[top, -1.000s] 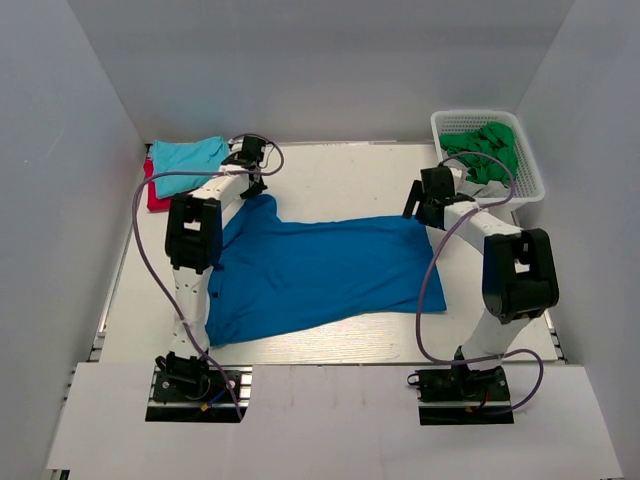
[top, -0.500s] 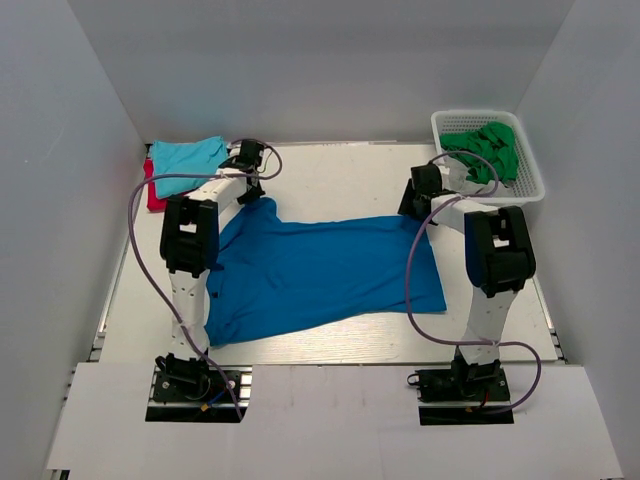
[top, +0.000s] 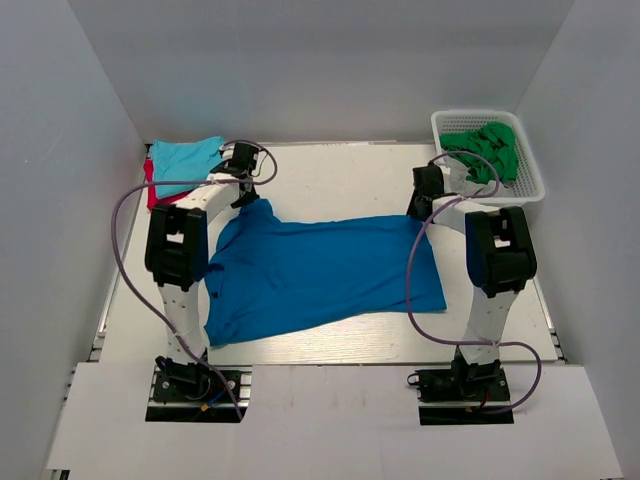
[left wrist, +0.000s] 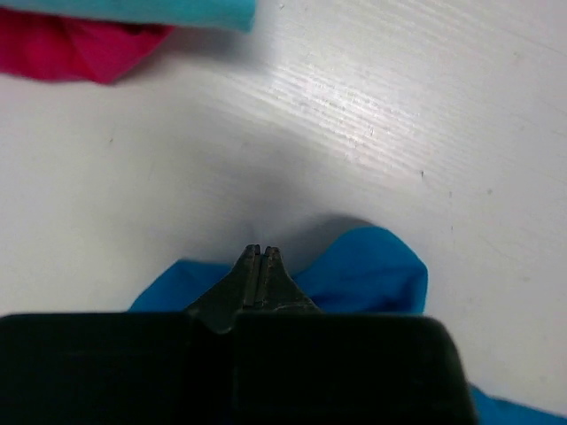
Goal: Fold and stack the t-shirts
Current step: Grap the side of the flattened tshirt furthest away from the robot with both arms, then fold the other side of the tshirt into a rectangle
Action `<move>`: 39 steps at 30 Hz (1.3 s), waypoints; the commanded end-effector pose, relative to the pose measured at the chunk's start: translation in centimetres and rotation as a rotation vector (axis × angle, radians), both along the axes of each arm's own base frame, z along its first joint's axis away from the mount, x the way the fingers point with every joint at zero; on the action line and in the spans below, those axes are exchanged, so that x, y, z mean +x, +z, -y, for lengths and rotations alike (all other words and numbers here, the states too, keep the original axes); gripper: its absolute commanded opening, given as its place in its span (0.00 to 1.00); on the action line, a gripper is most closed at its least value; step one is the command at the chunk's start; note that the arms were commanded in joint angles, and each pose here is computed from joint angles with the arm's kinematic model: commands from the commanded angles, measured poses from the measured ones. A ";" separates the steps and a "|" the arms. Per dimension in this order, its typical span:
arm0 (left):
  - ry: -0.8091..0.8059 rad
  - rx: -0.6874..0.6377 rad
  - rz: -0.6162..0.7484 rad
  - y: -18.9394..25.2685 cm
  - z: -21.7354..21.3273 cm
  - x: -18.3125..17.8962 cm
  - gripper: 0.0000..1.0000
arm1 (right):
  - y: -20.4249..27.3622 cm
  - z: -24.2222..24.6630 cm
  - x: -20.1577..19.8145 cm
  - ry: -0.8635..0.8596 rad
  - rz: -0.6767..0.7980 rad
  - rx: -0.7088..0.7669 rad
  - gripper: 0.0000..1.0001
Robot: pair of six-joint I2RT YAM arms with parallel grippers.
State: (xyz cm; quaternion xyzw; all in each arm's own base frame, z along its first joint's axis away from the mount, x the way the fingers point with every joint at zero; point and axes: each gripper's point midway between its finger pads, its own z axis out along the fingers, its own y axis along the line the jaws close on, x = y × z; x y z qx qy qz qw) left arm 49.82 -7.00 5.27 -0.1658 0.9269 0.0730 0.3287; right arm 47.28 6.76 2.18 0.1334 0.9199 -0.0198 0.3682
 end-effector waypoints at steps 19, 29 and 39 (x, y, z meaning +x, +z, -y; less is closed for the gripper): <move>0.085 -0.323 0.108 5.5 -0.6 -20.5 0.00 | 7.5 2.3 -6.7 0.014 0.150 -0.049 0.00; 0.181 -0.400 0.208 8.3 -1.9 -25.0 0.00 | 10.0 1.5 -6.4 0.059 0.177 -0.026 0.00; 0.249 -0.390 0.192 10.2 -2.7 -25.8 0.00 | 12.0 1.7 -6.8 0.073 0.186 -0.042 0.00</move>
